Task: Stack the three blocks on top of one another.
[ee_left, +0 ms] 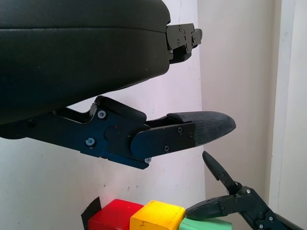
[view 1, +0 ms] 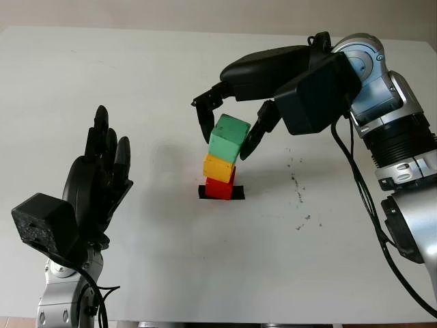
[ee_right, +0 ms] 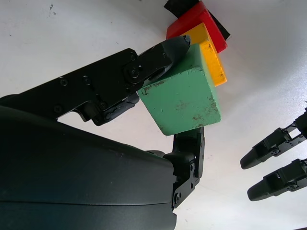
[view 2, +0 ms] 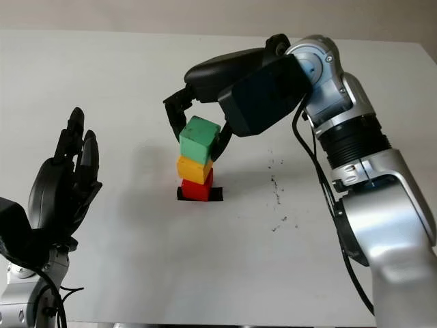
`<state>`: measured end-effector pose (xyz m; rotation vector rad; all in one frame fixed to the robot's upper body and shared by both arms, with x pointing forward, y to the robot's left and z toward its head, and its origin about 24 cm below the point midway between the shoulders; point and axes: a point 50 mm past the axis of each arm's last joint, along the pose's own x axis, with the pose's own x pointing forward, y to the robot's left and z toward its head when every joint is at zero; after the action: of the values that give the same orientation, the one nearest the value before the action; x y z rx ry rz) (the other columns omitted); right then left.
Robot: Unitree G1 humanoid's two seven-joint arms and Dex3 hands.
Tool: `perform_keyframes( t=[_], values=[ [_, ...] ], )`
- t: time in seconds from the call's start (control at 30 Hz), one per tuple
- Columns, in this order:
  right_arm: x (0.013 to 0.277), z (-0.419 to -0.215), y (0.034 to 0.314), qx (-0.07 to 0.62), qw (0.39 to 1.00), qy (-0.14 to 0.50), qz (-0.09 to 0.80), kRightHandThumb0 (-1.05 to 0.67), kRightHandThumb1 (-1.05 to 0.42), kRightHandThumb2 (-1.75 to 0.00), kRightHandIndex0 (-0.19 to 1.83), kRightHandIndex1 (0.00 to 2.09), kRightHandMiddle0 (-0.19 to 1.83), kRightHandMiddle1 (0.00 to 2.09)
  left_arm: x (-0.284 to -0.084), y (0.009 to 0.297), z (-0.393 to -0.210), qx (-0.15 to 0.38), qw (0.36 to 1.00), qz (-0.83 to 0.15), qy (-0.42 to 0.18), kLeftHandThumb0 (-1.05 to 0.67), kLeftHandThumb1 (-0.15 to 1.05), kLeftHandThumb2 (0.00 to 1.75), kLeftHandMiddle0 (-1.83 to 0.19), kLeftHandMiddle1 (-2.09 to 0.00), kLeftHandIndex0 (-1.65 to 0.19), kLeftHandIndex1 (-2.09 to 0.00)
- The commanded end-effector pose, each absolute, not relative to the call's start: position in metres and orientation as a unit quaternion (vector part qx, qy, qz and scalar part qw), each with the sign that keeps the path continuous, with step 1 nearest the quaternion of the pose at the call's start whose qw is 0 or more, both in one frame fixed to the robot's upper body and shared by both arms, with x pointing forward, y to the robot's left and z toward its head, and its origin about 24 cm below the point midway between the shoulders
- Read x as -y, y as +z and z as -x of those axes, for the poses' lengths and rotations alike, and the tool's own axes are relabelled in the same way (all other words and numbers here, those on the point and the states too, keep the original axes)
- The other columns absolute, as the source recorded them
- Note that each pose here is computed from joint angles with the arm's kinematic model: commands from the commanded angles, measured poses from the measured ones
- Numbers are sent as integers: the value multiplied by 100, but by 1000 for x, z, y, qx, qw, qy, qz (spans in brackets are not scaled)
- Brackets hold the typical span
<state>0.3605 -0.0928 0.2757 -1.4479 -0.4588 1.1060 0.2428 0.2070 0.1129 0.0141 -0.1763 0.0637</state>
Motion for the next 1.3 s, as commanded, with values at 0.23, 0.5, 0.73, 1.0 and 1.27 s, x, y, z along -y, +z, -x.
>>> perform_keyframes(
  t=[0.23,0.5,0.73,1.0,1.27],
  values=[
    [89,-358,277,203,586,478,622,-47,-93,-6,22,4,34,142,-206,112,-240,85,996,-8,30,-69,105,57,16,-5,13,-5],
    [89,-358,276,194,604,477,608,-65,-83,-5,-18,2,-6,18,-206,111,-241,85,996,-10,27,-69,105,55,16,-5,13,-5],
    [89,-356,279,200,602,473,611,-72,-83,-6,-19,0,-13,11,-206,111,-241,84,996,-12,28,-69,105,57,16,-6,13,-5],
    [89,-355,282,204,603,469,613,-76,-84,-6,-19,0,-18,7,-205,111,-241,84,996,-8,27,-68,105,57,16,-5,13,-5],
    [110,-352,302,195,644,443,592,-91,-94,-9,-19,0,-19,1,-206,111,-241,85,996,-11,27,-69,105,57,16,-5,13,-5]
  ],
)
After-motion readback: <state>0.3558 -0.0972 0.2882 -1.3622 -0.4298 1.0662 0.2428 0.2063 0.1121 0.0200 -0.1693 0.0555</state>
